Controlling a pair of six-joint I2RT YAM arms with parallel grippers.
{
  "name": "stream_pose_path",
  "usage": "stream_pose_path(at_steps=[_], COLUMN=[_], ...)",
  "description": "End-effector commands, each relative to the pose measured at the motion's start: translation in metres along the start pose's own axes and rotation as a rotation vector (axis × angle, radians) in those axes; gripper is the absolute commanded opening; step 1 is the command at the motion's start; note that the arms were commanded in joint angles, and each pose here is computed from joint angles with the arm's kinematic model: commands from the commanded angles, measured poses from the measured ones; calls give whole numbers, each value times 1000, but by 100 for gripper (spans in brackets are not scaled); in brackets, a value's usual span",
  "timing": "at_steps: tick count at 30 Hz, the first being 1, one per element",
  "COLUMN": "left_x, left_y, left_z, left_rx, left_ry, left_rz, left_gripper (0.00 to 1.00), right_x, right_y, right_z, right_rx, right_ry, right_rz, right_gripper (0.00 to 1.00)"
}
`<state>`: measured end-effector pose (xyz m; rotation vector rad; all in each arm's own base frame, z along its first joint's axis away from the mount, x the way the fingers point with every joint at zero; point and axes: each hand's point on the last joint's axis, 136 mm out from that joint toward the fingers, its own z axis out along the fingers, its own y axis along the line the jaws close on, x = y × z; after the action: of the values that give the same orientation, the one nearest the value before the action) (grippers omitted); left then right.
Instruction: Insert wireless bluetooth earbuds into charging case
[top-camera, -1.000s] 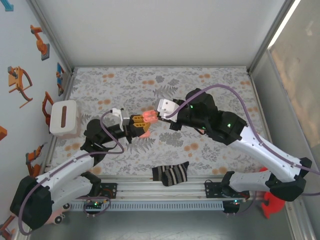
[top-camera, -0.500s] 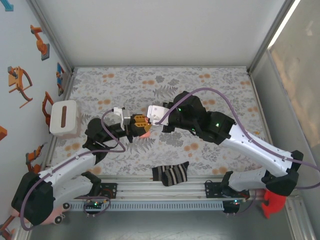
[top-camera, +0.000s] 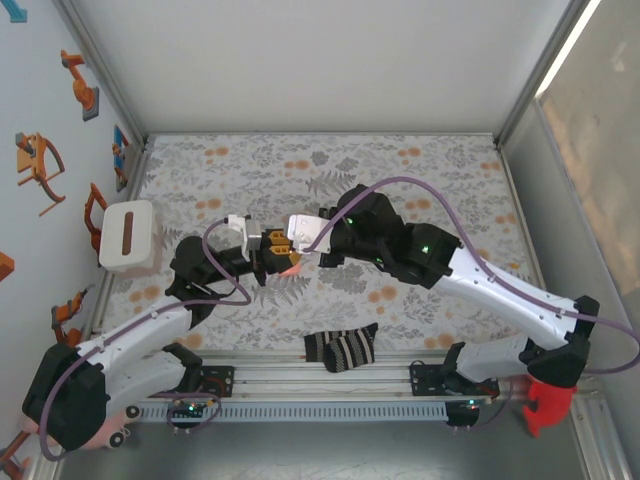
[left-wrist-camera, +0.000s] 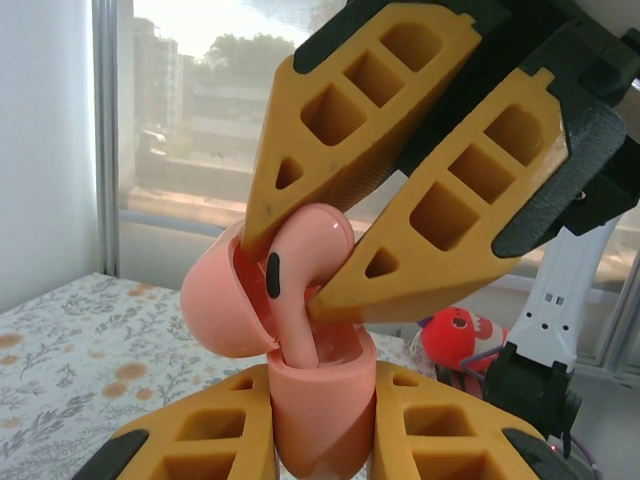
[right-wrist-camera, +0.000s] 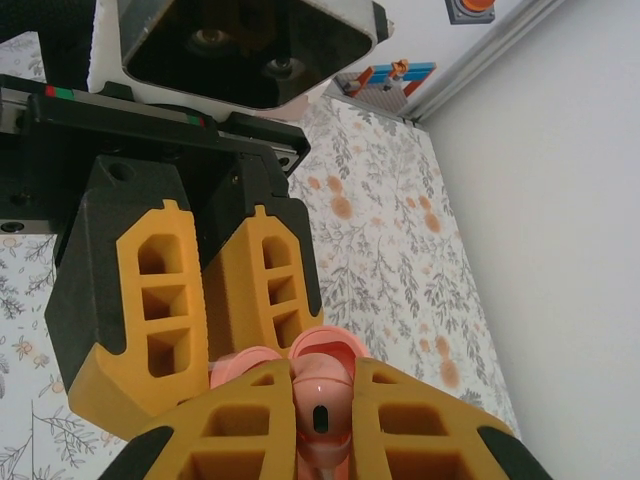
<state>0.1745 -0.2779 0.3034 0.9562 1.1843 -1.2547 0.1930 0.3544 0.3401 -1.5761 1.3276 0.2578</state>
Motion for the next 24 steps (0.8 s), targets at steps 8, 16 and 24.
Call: stream_pose_path(at_steps=[8,16,24], left_x=[-17,-17,-16], left_y=[-11,-12,-12], left_z=[0,-3,-5], left_rx=[31,16,7], left_ry=[-31,-24,-17], left_rz=[74,88,99], left_gripper=[0,0,0], right_x=[-14,-8,-11], right_y=[-4,4,7], right_z=[-4,-6,-10], right_rx=[8,-25,-47], right_ry=[-33,-13,-24], right_rz=[7,31,43], right_gripper=[5,7,12])
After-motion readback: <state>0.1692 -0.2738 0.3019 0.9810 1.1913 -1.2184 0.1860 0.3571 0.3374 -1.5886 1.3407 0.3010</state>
